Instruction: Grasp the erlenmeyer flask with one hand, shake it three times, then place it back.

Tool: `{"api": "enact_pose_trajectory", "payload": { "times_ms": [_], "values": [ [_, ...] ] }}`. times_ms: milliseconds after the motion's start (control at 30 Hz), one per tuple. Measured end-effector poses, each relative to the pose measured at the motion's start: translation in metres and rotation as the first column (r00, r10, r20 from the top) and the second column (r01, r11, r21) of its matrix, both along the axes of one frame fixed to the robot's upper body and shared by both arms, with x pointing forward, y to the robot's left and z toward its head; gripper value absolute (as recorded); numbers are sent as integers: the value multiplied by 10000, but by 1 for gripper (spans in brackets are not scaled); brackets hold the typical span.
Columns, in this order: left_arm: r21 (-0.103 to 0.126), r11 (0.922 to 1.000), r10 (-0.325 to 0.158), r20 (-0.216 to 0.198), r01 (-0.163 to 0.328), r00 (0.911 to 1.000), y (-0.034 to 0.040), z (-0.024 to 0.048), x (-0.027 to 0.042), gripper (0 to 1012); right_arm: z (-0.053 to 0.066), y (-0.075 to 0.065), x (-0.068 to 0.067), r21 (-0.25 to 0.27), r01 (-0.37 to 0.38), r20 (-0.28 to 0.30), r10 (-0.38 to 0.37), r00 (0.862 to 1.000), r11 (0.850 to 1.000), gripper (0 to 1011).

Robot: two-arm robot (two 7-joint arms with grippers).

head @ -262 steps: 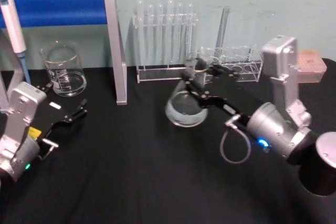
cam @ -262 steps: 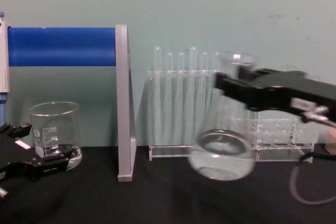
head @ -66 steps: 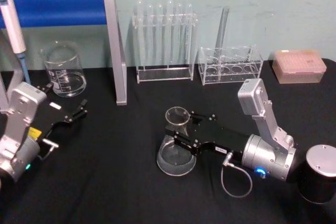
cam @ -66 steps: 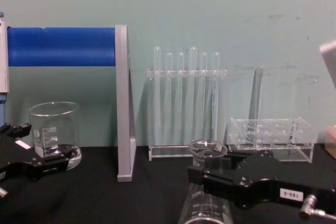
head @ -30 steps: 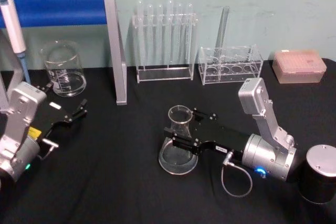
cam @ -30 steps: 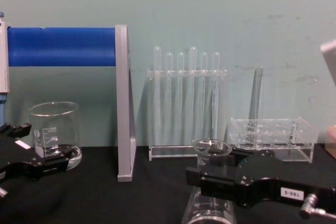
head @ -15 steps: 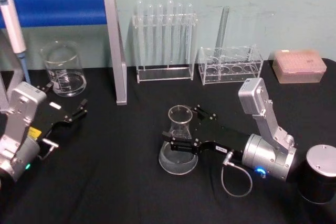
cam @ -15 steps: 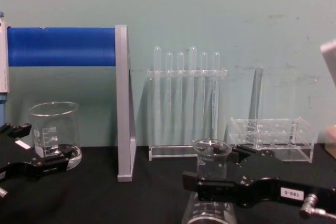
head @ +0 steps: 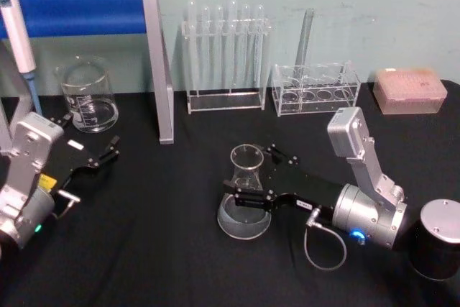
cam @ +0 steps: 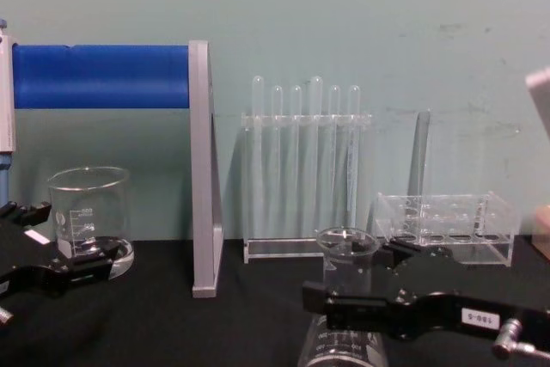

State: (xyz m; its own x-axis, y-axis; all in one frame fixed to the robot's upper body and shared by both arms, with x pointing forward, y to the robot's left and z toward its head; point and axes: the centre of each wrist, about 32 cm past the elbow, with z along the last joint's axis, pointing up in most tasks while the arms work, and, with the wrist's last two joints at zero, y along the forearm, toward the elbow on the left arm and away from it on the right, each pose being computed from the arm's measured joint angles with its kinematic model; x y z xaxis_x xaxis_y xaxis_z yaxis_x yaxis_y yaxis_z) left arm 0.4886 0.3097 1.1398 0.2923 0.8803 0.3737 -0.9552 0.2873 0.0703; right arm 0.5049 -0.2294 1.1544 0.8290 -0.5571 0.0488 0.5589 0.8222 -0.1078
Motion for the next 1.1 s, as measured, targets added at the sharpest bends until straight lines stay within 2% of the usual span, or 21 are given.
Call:
{"api": "enact_pose_trajectory", "payload": {
  "times_ms": [333, 667, 767, 967, 1100],
  "values": [
    [0, 10000, 0, 0, 0, 10000, 0, 0, 0, 1001, -1, -85, -67, -47, 6, -2, -6, 10000, 10000, 1000],
    [0, 10000, 0, 0, 0, 10000, 0, 0, 0, 1001, -11, -313, -270, -192, 172, -109, -174, 9998, 9997, 1000],
    [0, 10000, 0, 0, 0, 10000, 0, 0, 0, 1001, -11, -428, -355, -241, 537, -133, -541, 9984, 9983, 1000],
    [0, 10000, 0, 0, 0, 10000, 0, 0, 0, 1001, -9, -565, -439, -202, 1283, -106, -1285, 9917, 9915, 1000],
    [0, 10000, 0, 0, 0, 10000, 0, 0, 0, 1001, -7, -633, -468, -99, 2057, -39, -2058, 9786, 9786, 1000]
  ]
}}
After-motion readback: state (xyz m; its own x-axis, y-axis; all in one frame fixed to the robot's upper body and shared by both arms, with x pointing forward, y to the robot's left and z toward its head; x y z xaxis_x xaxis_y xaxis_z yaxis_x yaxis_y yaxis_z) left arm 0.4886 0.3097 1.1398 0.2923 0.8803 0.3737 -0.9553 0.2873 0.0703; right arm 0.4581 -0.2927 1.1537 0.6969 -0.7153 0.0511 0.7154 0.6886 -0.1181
